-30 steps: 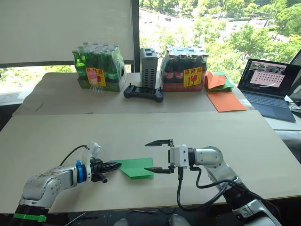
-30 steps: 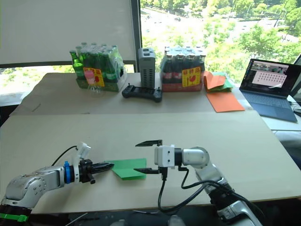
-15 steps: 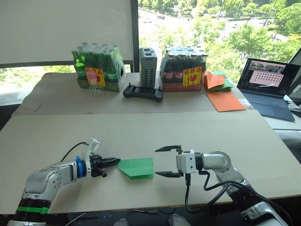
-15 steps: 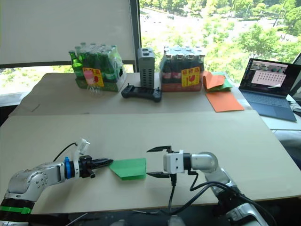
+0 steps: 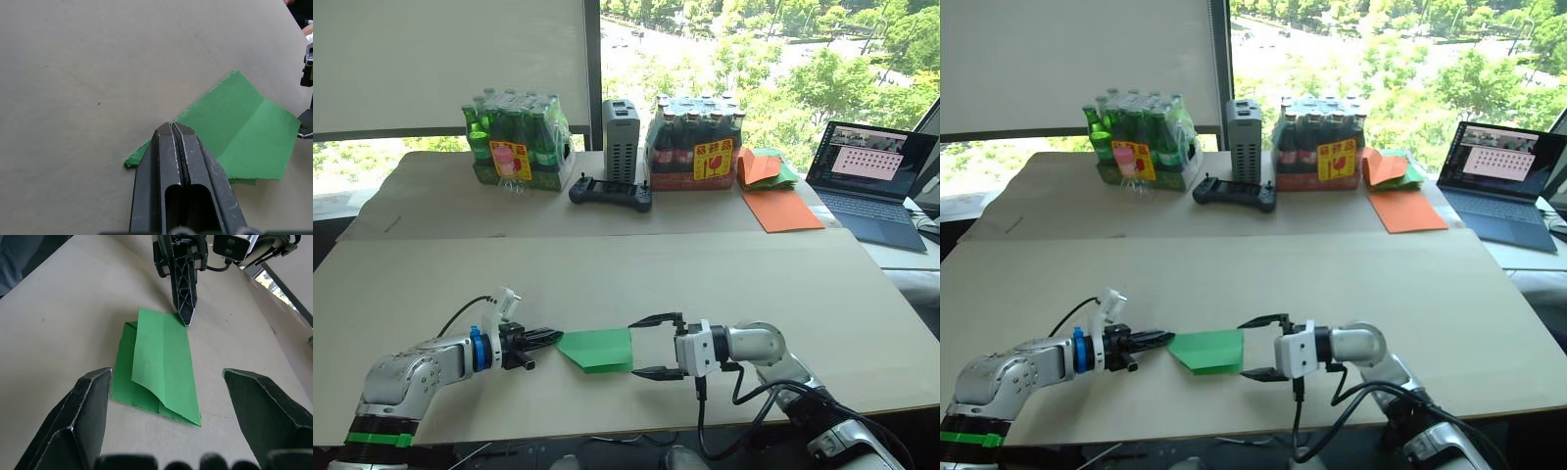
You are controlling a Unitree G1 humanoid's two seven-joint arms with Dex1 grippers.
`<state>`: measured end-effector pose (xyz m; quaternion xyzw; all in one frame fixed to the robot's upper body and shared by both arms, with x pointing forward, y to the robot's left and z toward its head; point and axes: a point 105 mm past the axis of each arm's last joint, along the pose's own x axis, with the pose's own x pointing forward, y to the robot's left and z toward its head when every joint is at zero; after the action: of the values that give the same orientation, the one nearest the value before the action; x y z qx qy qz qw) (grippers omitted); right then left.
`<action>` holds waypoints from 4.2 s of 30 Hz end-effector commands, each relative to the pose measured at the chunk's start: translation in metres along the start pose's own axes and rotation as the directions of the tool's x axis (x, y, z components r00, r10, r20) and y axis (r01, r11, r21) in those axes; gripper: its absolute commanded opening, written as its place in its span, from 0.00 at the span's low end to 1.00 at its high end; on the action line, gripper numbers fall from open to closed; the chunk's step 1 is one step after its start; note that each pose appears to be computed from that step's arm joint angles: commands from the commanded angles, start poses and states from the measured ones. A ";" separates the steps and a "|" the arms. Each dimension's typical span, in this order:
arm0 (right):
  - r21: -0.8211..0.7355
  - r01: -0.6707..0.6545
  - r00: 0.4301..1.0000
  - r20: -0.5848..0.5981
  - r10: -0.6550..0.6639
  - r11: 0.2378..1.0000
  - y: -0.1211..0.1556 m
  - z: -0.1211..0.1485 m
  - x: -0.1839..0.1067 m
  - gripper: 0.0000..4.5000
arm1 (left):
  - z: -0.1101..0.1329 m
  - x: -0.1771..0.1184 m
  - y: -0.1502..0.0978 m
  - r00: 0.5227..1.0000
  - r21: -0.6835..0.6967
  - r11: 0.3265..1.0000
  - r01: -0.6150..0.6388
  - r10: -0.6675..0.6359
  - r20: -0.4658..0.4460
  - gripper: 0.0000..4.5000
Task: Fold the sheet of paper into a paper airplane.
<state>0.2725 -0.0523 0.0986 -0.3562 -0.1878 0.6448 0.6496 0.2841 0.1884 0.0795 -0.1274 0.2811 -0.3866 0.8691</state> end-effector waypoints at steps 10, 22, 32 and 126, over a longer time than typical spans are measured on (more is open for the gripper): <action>-0.077 0.035 0.999 0.037 -0.033 0.996 -0.010 0.008 0.007 0.89 | -0.008 0.001 -0.006 1.000 -0.006 1.000 0.005 -0.005 -0.023 0.01; -0.089 0.037 0.998 0.049 -0.033 0.995 -0.009 0.009 0.008 0.09 | -0.009 0.001 -0.007 1.000 -0.011 1.000 0.004 -0.004 -0.020 0.00; 0.104 0.043 0.998 0.047 -0.048 0.994 -0.017 0.009 0.015 0.01 | -0.011 0.002 -0.007 1.000 -0.013 1.000 0.003 -0.003 -0.021 0.00; 0.669 0.100 0.979 -0.196 0.046 0.737 -0.008 -0.031 0.021 0.01 | -0.018 0.017 -0.023 1.000 0.051 0.999 0.006 -0.005 -0.017 0.00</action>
<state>0.3069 -0.0390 0.0783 -0.1535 0.1183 0.6130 0.7659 0.2674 0.1534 0.0734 -0.1022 0.2694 -0.4144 0.8633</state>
